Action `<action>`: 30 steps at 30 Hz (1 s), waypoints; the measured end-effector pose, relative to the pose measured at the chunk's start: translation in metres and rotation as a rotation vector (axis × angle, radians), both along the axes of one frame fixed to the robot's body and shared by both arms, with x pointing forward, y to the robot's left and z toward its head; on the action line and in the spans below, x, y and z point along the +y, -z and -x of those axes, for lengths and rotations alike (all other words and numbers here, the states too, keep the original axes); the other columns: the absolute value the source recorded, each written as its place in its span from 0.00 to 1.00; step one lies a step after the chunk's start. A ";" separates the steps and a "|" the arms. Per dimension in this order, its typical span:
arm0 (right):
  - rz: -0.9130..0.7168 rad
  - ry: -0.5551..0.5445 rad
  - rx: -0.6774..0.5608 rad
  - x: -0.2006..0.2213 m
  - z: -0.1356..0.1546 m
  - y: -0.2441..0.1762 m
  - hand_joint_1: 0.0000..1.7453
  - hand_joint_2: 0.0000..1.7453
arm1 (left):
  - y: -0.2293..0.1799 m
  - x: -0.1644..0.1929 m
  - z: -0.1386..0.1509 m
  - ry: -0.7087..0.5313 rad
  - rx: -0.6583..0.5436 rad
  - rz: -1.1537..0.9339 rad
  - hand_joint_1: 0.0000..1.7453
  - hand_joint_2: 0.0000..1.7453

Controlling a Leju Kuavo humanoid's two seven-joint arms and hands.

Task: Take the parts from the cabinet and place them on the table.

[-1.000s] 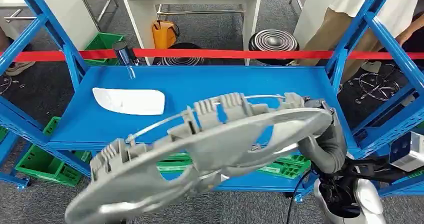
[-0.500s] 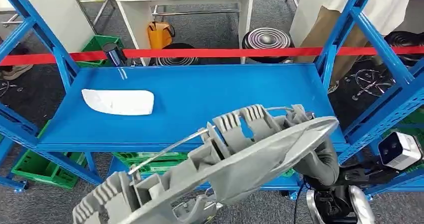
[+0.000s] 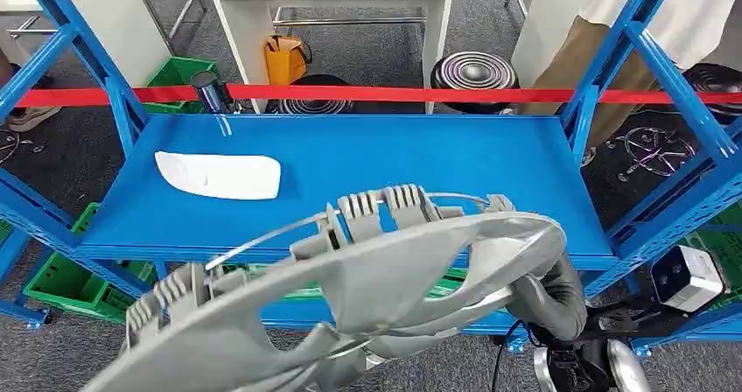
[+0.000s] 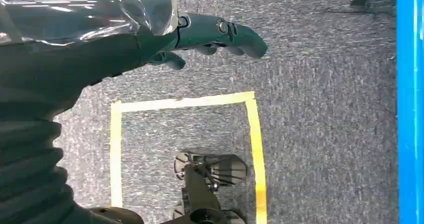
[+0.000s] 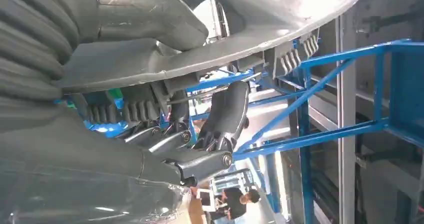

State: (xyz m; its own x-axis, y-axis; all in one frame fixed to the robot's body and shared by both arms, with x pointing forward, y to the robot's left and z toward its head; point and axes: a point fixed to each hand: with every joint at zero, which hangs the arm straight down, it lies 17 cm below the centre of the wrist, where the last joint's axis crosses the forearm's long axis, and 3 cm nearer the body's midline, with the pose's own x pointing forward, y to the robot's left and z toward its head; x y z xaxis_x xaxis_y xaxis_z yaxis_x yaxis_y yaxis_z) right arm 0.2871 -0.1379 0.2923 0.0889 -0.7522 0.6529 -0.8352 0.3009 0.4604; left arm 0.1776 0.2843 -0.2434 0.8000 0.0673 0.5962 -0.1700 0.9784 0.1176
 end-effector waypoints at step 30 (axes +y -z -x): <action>-0.063 -0.054 -0.075 0.008 0.040 -0.005 1.00 1.00 | 0.006 -0.003 0.004 0.233 0.105 -0.075 0.00 1.00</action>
State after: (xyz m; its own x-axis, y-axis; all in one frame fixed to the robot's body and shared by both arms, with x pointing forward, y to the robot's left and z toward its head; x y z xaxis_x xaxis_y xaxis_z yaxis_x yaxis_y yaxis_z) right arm 0.2473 -0.1302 0.2978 0.0832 -0.7873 0.6110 -0.8823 0.2268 0.4125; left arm 0.1739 0.2811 -0.2491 0.8466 -0.1668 0.5054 0.0757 0.9777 0.1959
